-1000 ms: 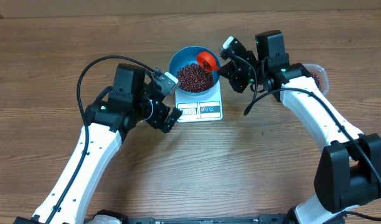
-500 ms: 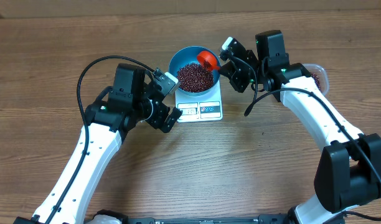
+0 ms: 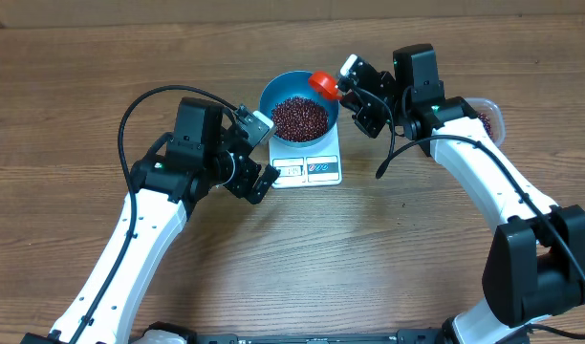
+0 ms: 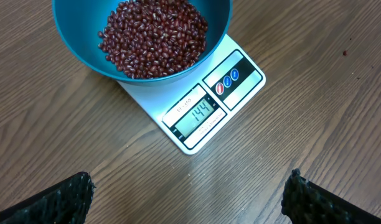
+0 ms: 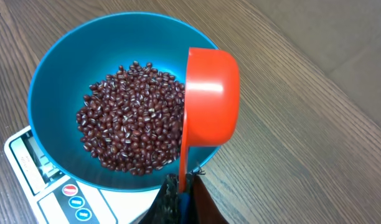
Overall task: Scoop item into bowl and weigh 150g on scale
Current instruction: 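Tip the red scoop slowly over the teal bowl, pouring beans gradually, then move the empty scoop back right over the bean tub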
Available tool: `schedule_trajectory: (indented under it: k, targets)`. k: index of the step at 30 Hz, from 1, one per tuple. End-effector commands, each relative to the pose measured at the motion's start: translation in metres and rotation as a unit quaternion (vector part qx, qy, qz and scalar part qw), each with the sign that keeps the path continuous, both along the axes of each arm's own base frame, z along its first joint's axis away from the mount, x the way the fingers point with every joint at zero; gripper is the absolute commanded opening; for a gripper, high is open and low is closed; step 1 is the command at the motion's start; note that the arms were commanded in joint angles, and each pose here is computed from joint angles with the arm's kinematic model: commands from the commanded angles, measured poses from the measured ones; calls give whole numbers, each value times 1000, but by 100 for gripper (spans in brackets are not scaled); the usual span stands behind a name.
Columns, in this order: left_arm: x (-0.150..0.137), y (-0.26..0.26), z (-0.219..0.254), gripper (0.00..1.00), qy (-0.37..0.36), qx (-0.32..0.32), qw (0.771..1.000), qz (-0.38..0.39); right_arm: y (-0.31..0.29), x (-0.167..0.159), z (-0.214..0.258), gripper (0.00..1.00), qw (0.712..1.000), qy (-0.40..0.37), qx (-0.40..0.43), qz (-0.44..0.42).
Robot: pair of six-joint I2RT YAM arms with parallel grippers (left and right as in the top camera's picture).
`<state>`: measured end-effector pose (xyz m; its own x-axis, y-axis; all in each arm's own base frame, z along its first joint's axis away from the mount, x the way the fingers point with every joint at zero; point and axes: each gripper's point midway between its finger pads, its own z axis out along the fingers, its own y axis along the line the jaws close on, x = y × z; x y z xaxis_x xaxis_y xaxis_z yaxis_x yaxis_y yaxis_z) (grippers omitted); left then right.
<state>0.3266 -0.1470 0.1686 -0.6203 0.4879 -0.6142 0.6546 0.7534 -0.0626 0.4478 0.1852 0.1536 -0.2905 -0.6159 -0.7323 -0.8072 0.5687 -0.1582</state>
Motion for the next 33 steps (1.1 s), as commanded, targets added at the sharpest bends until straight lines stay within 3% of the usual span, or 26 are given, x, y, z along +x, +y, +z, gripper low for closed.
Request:
schedule_trajectory:
  k: [1, 12, 26, 33]
  targets:
    - [-3, -5, 5, 100, -9, -5, 1000, -16, 0, 8, 12, 4, 1000, -19, -2, -2]
    - [-3, -5, 5, 100, -9, -5, 1000, -16, 2, -7, 17, 4, 1000, 1, 4, 4]
    - [-3, -5, 5, 100, -9, -5, 1000, -16, -8, -27, 85, 4, 997, -17, 55, -55]
    - [-3, -5, 5, 100, -9, -5, 1000, -16, -71, -7, 72, 4, 971, -30, -39, -232]
